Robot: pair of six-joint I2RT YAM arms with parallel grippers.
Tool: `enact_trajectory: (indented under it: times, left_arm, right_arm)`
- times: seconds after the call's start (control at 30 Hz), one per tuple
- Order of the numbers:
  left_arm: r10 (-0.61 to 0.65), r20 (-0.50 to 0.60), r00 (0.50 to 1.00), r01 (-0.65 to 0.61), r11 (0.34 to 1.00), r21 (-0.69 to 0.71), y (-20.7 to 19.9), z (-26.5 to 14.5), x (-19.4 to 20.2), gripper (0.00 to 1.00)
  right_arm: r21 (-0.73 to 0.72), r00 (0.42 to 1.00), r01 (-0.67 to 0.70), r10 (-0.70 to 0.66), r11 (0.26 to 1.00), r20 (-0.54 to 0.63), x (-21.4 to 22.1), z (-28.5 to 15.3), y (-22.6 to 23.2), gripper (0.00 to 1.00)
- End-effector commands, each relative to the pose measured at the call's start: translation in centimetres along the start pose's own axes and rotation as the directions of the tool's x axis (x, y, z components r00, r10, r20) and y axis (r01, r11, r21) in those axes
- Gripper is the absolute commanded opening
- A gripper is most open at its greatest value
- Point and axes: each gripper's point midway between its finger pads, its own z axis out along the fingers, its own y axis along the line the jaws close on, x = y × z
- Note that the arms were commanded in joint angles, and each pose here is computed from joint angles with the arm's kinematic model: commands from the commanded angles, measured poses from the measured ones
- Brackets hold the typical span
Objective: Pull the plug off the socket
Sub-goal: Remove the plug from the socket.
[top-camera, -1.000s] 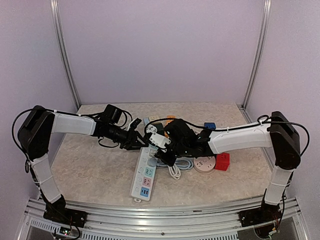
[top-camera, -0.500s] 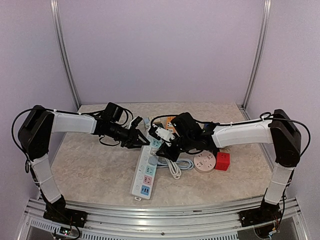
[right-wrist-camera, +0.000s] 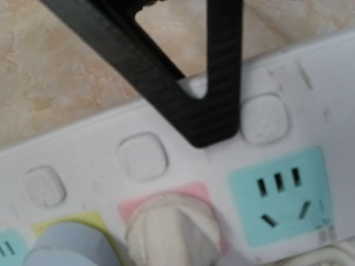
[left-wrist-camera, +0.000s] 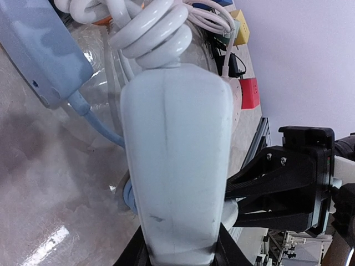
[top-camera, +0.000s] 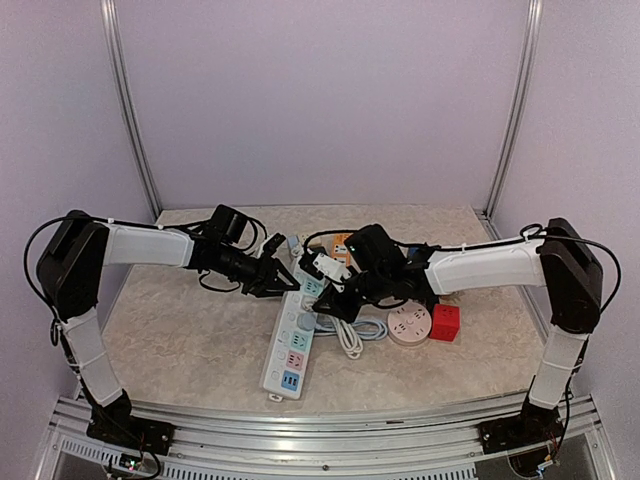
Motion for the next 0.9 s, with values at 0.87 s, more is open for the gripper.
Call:
enact_trajectory:
  times: [0.87]
  left_arm:
    - [-0.035, -0.003, 0.999, 0.035, 0.999, 0.016, 1.0, -0.3, -0.7, 0.0]
  right_arm:
    - [0.249, 0.995, 0.103, -0.098, 0.963, -0.035, -0.3, -0.9, 1.6, 0.0]
